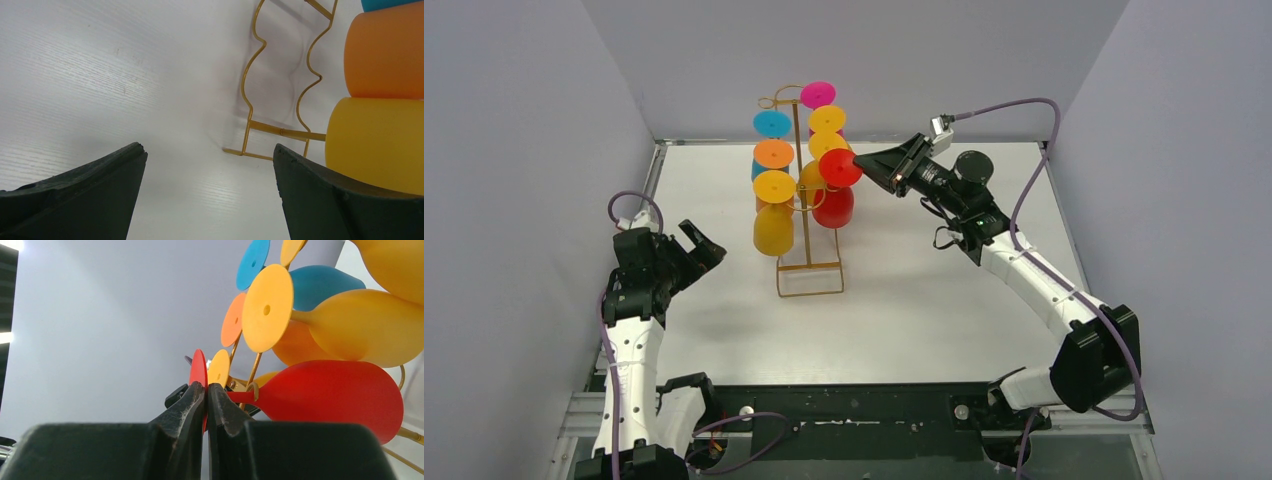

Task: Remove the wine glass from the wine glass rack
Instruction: Pick up the wine glass from the wine rack.

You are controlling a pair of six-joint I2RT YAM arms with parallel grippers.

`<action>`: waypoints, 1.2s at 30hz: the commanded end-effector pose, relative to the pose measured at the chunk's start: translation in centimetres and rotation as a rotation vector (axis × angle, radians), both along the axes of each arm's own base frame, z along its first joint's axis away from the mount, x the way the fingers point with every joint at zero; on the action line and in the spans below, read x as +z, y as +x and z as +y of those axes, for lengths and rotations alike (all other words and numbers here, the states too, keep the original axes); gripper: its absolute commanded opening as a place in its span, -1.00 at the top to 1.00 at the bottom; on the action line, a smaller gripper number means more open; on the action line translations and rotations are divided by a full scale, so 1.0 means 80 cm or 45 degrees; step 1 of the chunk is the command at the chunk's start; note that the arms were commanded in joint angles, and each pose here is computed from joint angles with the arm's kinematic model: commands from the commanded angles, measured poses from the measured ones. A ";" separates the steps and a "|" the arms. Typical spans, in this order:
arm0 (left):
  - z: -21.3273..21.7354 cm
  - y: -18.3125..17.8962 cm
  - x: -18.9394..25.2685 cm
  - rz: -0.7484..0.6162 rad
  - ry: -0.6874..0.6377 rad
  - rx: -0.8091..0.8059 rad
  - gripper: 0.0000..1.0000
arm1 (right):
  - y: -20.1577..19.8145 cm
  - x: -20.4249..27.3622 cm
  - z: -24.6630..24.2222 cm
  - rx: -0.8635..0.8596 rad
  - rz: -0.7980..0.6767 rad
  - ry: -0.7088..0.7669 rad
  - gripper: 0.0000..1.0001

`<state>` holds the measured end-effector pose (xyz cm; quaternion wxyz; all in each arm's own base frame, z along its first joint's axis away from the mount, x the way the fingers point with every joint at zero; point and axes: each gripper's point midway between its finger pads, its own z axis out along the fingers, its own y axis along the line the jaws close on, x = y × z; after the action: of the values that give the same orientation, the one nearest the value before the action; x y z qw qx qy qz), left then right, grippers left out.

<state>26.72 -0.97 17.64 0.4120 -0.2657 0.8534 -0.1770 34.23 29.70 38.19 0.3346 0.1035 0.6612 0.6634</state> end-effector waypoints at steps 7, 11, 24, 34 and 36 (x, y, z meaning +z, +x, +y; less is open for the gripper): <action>-0.003 0.007 0.034 -0.098 0.010 -0.025 -0.95 | 0.002 0.028 -0.018 -0.083 -0.068 0.029 1.00; -0.002 0.006 0.040 -0.107 0.021 -0.022 -0.95 | 0.005 0.024 -0.018 -0.095 -0.070 0.017 1.00; -0.004 0.001 0.051 -0.126 0.050 -0.042 -0.95 | -0.004 0.015 -0.028 -0.145 -0.077 0.002 1.00; -0.006 -0.010 0.069 -0.160 0.101 -0.081 -0.95 | -0.008 0.012 -0.036 -0.164 -0.063 -0.005 1.00; -0.007 -0.015 0.073 -0.167 0.125 -0.096 -0.95 | -0.010 0.011 -0.039 -0.178 -0.066 -0.025 1.00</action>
<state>25.90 -1.37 20.58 0.4381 -0.2359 0.8498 -0.1739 34.26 27.93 36.20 0.3512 0.1415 0.6763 0.6318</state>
